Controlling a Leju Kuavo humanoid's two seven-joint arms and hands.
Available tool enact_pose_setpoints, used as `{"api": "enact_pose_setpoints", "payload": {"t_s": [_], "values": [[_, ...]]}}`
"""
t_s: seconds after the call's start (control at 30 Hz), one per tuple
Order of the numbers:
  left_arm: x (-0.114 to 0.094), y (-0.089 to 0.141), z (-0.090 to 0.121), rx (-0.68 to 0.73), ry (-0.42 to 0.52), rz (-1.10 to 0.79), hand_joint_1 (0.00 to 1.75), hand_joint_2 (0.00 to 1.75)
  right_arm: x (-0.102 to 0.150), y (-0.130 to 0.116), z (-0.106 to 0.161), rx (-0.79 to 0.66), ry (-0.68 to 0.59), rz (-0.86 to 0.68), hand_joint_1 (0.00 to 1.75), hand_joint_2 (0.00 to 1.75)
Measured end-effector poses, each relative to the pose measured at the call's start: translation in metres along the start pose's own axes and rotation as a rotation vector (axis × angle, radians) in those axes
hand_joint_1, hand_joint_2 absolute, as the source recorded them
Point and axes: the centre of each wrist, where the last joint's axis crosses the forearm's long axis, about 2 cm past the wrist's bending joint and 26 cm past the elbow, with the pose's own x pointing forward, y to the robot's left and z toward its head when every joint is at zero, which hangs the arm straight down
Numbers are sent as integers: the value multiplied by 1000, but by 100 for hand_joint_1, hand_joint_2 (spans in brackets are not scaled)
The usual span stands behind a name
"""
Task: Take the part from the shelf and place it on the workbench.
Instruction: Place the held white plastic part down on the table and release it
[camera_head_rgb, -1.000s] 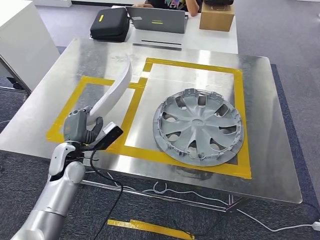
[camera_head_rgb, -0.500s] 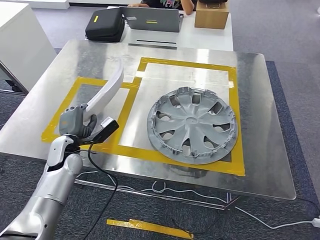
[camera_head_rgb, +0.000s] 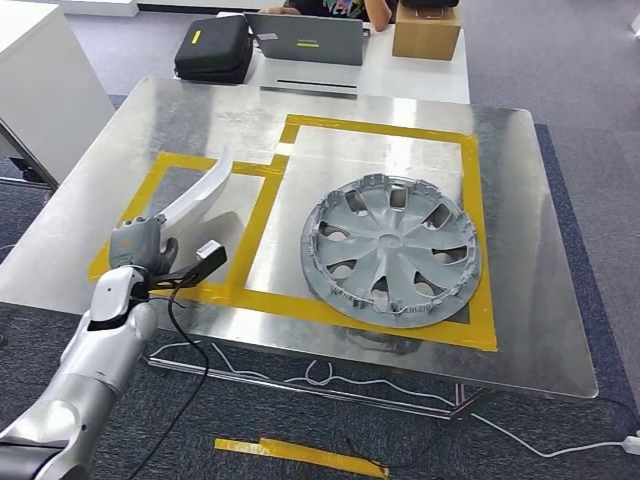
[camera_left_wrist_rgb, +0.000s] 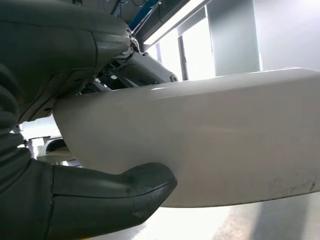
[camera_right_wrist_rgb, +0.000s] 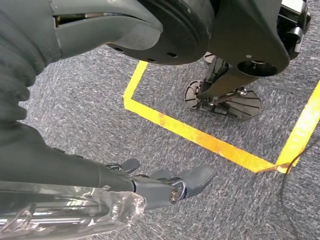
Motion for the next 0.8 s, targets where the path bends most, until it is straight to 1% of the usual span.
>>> {"api": "enact_pose_setpoints", "payload": {"t_s": [0.23,0.37,0.53,0.67,0.8], "values": [[-9,-7,1,-35,22,-38,175,175,0,1,0,3,-5,-2,0,175],[-11,-8,0,-45,27,-51,0,175,0,1,0,4,-6,-2,0,0],[-13,-9,-1,-44,13,-50,0,175,0,1,0,6,-6,0,0,0],[-15,-9,-1,-20,-24,-8,0,0,0,2,0,8,-7,1,0,0],[-13,-9,0,-2,-48,47,0,0,0,2,0,8,-7,1,0,0]]}}
